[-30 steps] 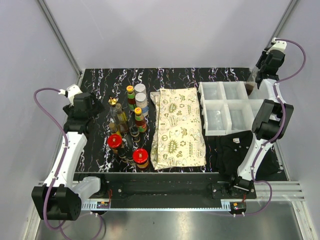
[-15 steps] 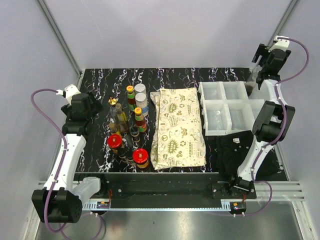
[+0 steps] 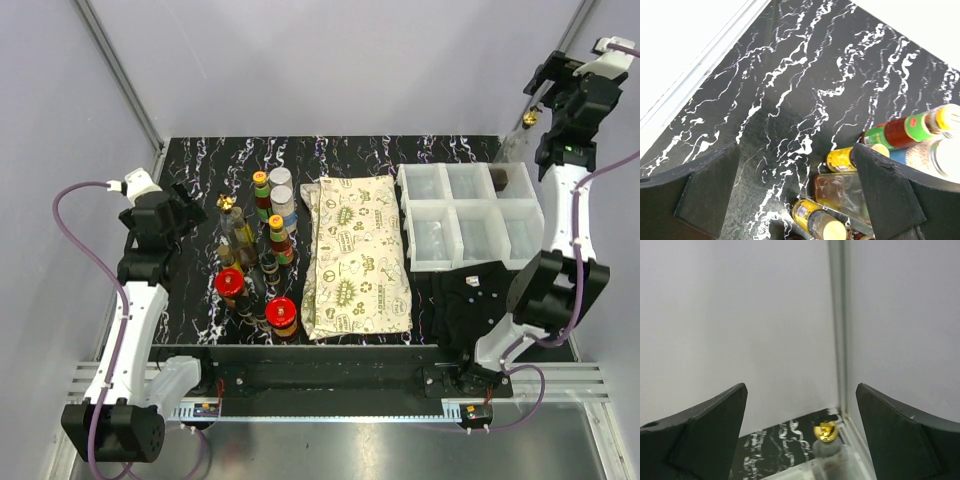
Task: Organize the condiment bottles
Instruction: Pick up the bottle from the center of the board.
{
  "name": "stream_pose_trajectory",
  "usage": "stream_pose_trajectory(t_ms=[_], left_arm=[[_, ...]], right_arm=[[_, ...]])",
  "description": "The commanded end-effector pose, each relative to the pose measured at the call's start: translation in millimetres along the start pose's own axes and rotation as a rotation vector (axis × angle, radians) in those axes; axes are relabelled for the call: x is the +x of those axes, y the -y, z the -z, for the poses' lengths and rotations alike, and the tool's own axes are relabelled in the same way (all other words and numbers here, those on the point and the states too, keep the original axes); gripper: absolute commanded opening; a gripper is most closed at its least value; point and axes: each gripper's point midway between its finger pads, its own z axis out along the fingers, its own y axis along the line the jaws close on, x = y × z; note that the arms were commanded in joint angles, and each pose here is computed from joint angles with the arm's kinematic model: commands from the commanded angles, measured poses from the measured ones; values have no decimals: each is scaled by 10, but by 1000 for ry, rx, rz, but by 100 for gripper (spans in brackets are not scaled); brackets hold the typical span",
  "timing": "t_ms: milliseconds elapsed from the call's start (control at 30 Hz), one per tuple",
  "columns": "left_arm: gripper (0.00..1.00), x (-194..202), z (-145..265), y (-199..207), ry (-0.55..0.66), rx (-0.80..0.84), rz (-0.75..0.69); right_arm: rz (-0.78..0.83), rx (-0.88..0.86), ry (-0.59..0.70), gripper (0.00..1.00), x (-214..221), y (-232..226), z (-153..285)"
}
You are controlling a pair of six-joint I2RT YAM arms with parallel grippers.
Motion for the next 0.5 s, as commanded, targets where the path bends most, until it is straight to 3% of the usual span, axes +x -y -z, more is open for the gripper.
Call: stream_pose_trajectory(t_ms=[0,133,233,267,467], left_arm=[[99,-220,163,226,28,126,-2],[99,-282,292,344,27,205,-18],[99,-320,402,374,42,240,-16],[99,-324,424,377,44,247,-8],[99,-239,495,262,65,225,13]], right_arm=[[-147,-266,9,100,-497,-560,484],[-191,-604,-36,100,-594,-1335,966],[-104,-698,-70,98,-501,-1775,1229],[-99,-765,-134,98,-343,-2089,1424],[-89,-1033,-239,97,61,-3001,2266]])
